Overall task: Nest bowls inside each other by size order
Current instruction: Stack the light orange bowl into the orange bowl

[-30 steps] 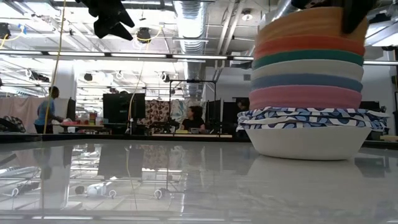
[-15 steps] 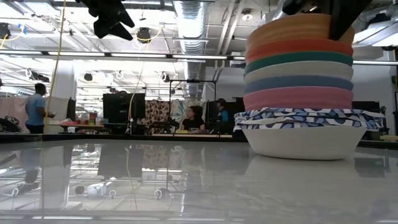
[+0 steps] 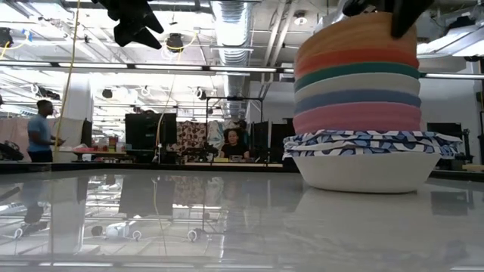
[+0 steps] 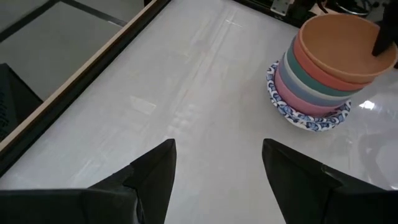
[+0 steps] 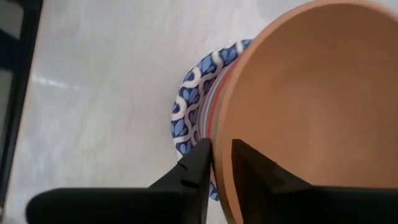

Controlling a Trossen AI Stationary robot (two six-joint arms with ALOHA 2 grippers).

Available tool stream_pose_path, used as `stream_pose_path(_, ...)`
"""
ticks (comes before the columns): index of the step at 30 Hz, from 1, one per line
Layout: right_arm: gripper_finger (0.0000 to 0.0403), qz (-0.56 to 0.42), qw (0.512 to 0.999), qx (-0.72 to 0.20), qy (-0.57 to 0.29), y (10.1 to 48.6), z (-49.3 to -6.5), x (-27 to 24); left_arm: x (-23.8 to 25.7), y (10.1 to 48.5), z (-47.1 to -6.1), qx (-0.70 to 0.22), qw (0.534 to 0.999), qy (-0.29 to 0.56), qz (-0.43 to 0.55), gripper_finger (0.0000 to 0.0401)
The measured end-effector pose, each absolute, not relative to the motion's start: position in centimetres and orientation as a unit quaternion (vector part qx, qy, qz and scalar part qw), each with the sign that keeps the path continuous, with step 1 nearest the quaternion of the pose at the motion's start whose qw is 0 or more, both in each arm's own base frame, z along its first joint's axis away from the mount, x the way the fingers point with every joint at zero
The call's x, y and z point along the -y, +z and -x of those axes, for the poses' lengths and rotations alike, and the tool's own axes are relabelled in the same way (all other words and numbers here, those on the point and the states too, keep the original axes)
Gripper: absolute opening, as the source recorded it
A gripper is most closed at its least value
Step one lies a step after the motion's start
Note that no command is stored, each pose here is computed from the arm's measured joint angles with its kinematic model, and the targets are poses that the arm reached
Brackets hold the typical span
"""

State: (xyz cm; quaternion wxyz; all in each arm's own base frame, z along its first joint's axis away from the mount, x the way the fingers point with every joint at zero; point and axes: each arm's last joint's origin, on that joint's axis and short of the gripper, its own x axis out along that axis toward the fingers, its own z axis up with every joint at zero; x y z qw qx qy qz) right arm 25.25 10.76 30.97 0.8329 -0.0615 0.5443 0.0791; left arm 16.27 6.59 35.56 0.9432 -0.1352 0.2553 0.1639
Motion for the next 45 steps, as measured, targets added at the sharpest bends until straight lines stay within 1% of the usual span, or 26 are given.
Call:
stream_pose_path(8, 0.0123, 0.033, 0.856, -0.511, 0.065, 33.0, -24.0, -9.3, -6.6, 35.6, -16.3, -0.256, 0.943, 0.163, 0.133, 0.0228)
stream_pose_path(17, 0.0164, 0.039, 0.844, -0.532, 0.057, 31.8, -25.0, -9.5, -6.6, 35.6, -16.3, -0.256, 0.944, 0.163, 0.132, 0.0228)
stream_pose_path(20, 0.0168, 0.040, 0.850, -0.522, 0.052, 32.1, -25.0, -9.5, -6.6, 35.6, -16.3, -0.256, 0.944, 0.163, 0.132, 0.0228)
stream_pose_path(23, 0.0166, 0.039, 0.864, -0.502, 0.029, 33.0, -24.5, -9.2, -6.6, 35.6, -16.3, -0.256, 0.944, 0.163, 0.132, 0.0228)
stream_pose_path(27, 0.0165, 0.017, 0.874, -0.486, 0.011, 34.1, -23.4, -8.7, -6.6, 35.6, -16.3, -0.256, 0.944, 0.163, 0.132, 0.0228)
stream_pose_path(30, 0.0164, 0.010, 0.873, -0.488, 0.008, 34.1, -23.2, -8.8, -6.6, 35.6, -16.3, -0.256, 0.944, 0.163, 0.132, 0.0228)
stream_pose_path(36, 0.0164, 0.032, 0.868, -0.496, 0.012, 33.3, -23.9, -9.7, -6.6, 35.5, -16.3, -0.257, 0.943, 0.165, 0.132, 0.0228)
stream_pose_path(38, 0.0165, 0.035, 0.869, -0.493, 0.001, 33.3, -23.9, -9.8, -6.6, 35.5, -16.2, -0.257, 0.943, 0.166, 0.132, 0.0228)
stream_pose_path(42, 0.0176, 0.028, 0.871, -0.491, -0.012, 33.3, -24.0, -9.4, -6.6, 35.5, -16.2, -0.257, 0.943, 0.167, 0.132, 0.0228)
stream_pose_path(45, 0.0195, 0.016, 0.871, -0.491, -0.024, 33.3, -24.2, -9.0, -6.6, 35.5, -16.3, -0.257, 0.944, 0.157, 0.135, 0.0228)
